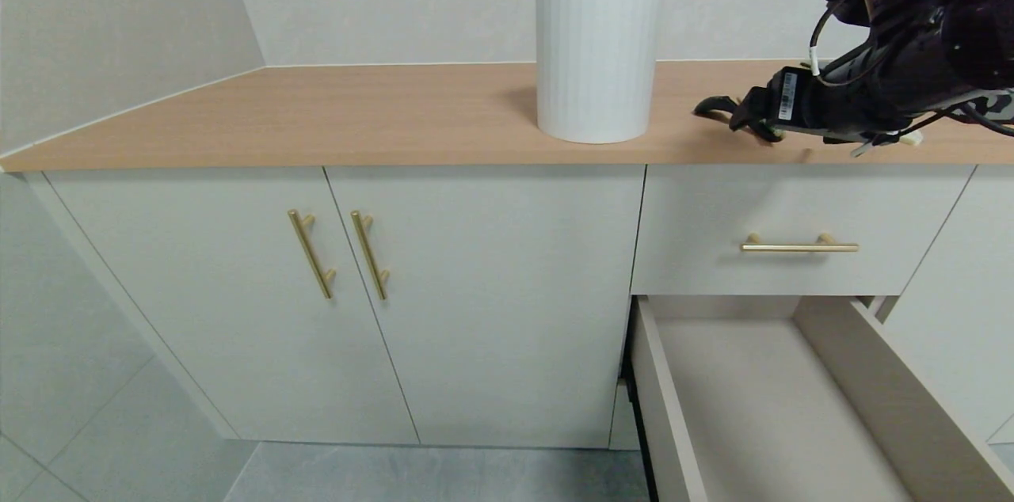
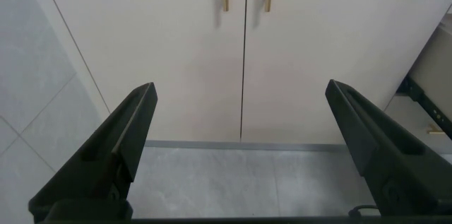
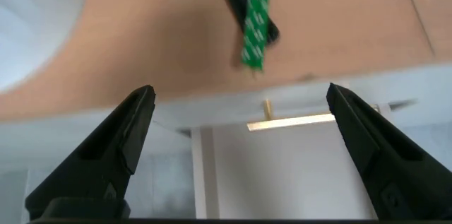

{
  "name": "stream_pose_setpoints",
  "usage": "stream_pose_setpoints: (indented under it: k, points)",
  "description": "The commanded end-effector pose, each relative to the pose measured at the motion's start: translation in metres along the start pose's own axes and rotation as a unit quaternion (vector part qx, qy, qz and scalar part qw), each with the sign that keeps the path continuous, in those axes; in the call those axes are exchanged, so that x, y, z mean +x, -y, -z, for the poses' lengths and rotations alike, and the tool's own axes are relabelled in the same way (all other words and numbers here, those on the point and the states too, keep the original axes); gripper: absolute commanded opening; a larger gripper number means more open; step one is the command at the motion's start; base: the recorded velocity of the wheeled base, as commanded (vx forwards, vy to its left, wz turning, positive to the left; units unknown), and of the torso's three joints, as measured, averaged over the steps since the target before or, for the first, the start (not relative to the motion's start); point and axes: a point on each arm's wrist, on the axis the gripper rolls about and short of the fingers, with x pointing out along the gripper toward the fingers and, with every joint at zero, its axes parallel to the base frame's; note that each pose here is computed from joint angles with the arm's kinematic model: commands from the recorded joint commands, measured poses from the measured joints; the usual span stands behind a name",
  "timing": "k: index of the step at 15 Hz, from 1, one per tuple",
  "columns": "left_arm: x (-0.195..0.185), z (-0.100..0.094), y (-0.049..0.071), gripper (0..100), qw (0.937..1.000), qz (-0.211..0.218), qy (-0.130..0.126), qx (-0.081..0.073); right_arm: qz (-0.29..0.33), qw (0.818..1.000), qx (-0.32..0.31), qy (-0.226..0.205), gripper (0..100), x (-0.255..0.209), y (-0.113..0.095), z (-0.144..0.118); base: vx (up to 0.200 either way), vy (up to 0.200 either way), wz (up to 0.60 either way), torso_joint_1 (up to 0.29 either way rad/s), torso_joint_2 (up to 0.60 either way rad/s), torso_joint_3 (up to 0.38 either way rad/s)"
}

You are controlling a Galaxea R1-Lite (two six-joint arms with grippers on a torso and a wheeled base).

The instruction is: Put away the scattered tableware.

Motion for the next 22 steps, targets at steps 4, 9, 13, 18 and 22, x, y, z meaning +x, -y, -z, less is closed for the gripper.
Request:
stream_pose_setpoints:
  k: [4,9,13,18,22]
  points:
    - [0.0,0.0,0.0,100,1.0,0.0,0.0,0.0,0.005,1.0,0.003,0.01,100,0.01,-0.003,0.0,0.0,0.0,0.0,0.0,0.0,0.0]
    - [0.0,0.0,0.0,100,1.0,0.0,0.0,0.0,0.027,1.0,0.001,0.011,100,0.017,-0.002,0.002,0.0,0.0,0.0,0.0,0.0,0.0]
    - [0.0,0.0,0.0,100,1.0,0.0,0.0,0.0,0.029,1.0,0.0,0.008,0,0.021,-0.003,0.003,0.0,0.0,0.0,0.0,0.0,0.0]
    - [0.0,0.0,0.0,100,1.0,0.0,0.0,0.0,0.03,1.0,-0.002,0.004,0,0.023,-0.003,0.005,0.0,0.0,0.0,0.0,0.0,0.0]
    - [0.0,0.0,0.0,100,1.0,0.0,0.0,0.0,0.027,1.0,0.002,0.012,0,0.016,-0.002,0.001,0.0,0.0,0.0,0.0,0.0,0.0]
